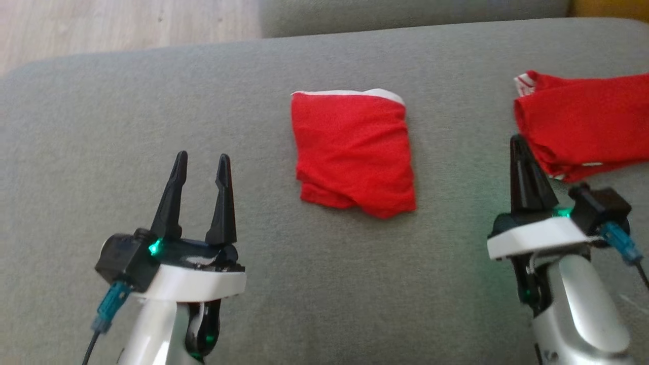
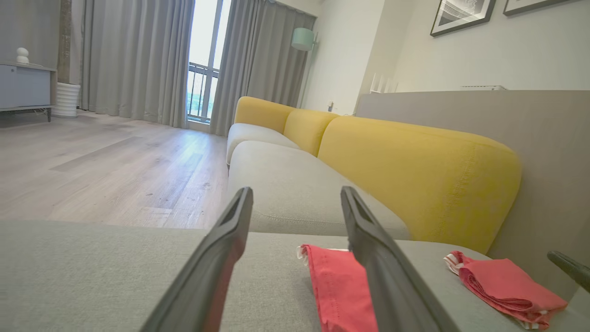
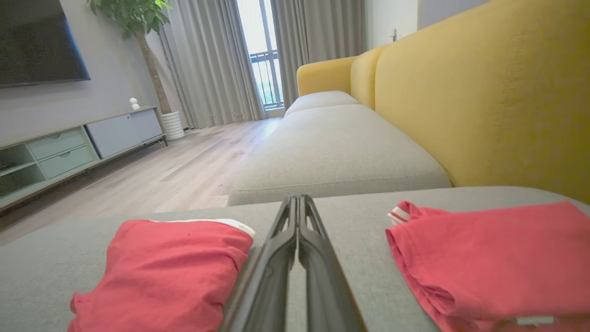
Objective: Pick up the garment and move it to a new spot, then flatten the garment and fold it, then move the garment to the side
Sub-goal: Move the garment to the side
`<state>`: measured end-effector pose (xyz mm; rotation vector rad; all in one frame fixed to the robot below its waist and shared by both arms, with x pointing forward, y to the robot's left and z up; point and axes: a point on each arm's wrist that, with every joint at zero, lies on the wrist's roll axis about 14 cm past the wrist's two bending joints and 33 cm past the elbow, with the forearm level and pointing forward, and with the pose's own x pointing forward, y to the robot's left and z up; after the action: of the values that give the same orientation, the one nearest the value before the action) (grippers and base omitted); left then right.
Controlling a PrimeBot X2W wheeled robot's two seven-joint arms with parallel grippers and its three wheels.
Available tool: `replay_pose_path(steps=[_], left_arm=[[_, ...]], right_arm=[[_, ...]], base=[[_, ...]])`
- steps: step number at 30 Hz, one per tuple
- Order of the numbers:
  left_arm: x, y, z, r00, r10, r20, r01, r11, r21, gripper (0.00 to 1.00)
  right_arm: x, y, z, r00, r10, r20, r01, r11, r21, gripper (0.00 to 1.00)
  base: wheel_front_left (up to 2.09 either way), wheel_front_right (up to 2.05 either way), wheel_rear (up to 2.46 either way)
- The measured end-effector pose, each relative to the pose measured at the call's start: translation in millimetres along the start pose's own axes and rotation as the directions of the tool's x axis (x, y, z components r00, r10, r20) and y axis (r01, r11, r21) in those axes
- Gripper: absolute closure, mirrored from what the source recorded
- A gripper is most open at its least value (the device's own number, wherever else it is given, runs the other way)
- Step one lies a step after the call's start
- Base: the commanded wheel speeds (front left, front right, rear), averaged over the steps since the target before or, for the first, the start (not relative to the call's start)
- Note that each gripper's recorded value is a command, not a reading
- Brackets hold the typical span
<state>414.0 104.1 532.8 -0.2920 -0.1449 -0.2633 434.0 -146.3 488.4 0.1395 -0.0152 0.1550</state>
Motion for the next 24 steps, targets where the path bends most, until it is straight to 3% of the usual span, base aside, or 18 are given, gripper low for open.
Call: replay_pose_path(steps=[8,16,22,24], left_arm=[[0.2,13.4,-2.9,0.999,0.030,-0.011,-0.030,0.999,0.014,0.00],[-1.6,32.8,-13.5,0.996,0.078,-0.045,-0.077,0.997,0.021,0.00],[-5.5,46.5,-16.3,0.991,0.117,-0.060,-0.115,0.993,0.037,0.00],[-7.5,50.2,-16.3,0.990,0.129,-0.063,-0.126,0.991,0.042,0.00]], right_arm=[[50.7,40.5,-6.6,0.992,0.128,-0.019,-0.129,0.991,-0.034,1.00],[92.5,74.8,-61.7,0.958,0.216,-0.188,-0.226,0.974,-0.030,1.00],[95.2,81.2,-124.7,0.889,0.219,-0.403,-0.263,0.963,-0.056,1.00],[98.7,80.7,-125.4,0.897,0.216,-0.385,-0.254,0.966,-0.049,1.00]], base=[[0.00,0.00,0.00],[0.00,0.00,0.00],[0.00,0.00,0.00],[0.00,0.00,0.00]])
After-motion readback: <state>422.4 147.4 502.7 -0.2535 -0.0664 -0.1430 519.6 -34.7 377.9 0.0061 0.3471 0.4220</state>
